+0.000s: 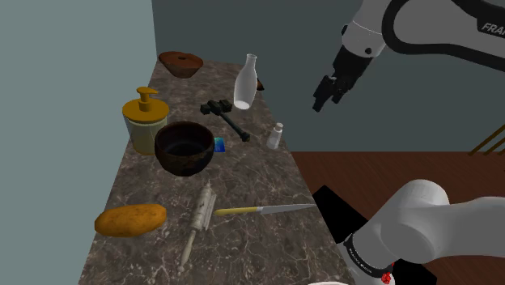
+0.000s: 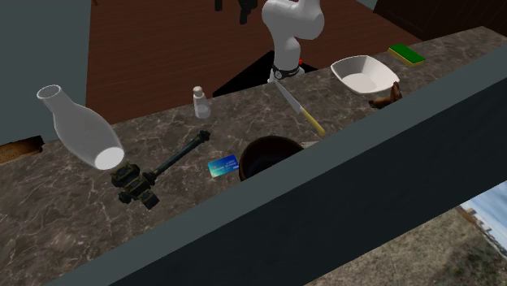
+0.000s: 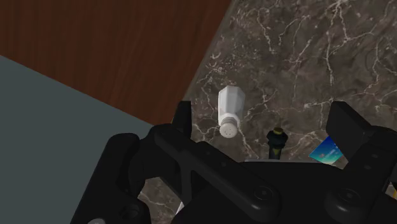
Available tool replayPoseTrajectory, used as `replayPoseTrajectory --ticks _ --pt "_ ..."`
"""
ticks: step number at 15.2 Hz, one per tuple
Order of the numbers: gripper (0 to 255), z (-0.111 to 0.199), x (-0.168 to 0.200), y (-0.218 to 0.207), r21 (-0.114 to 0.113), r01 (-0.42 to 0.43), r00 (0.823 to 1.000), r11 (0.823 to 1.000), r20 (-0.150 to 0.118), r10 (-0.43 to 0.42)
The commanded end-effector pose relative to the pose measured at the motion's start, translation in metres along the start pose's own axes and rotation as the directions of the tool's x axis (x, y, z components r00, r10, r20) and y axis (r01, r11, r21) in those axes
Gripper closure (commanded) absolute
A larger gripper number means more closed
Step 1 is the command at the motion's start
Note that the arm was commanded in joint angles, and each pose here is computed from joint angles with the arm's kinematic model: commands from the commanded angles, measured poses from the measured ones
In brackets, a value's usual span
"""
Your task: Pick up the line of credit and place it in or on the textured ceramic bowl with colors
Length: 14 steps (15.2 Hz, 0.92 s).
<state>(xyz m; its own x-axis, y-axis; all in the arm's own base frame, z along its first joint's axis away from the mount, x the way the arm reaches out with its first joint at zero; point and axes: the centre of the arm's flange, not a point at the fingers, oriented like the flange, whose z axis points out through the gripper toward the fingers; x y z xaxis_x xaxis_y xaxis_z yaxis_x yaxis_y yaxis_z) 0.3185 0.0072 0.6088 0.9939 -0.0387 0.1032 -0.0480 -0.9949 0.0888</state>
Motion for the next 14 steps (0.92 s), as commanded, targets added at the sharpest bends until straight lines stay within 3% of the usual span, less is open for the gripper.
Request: replayPoseTrajectory --ticks 1,14 --pt "0 0.000 0.000 0.000 0.000 0.000 1.000 1.000 0.000 0.000" --pt "0 0.105 0.096 -0.095 0.000 -0.204 0.979 0.979 -0.005 0.204"
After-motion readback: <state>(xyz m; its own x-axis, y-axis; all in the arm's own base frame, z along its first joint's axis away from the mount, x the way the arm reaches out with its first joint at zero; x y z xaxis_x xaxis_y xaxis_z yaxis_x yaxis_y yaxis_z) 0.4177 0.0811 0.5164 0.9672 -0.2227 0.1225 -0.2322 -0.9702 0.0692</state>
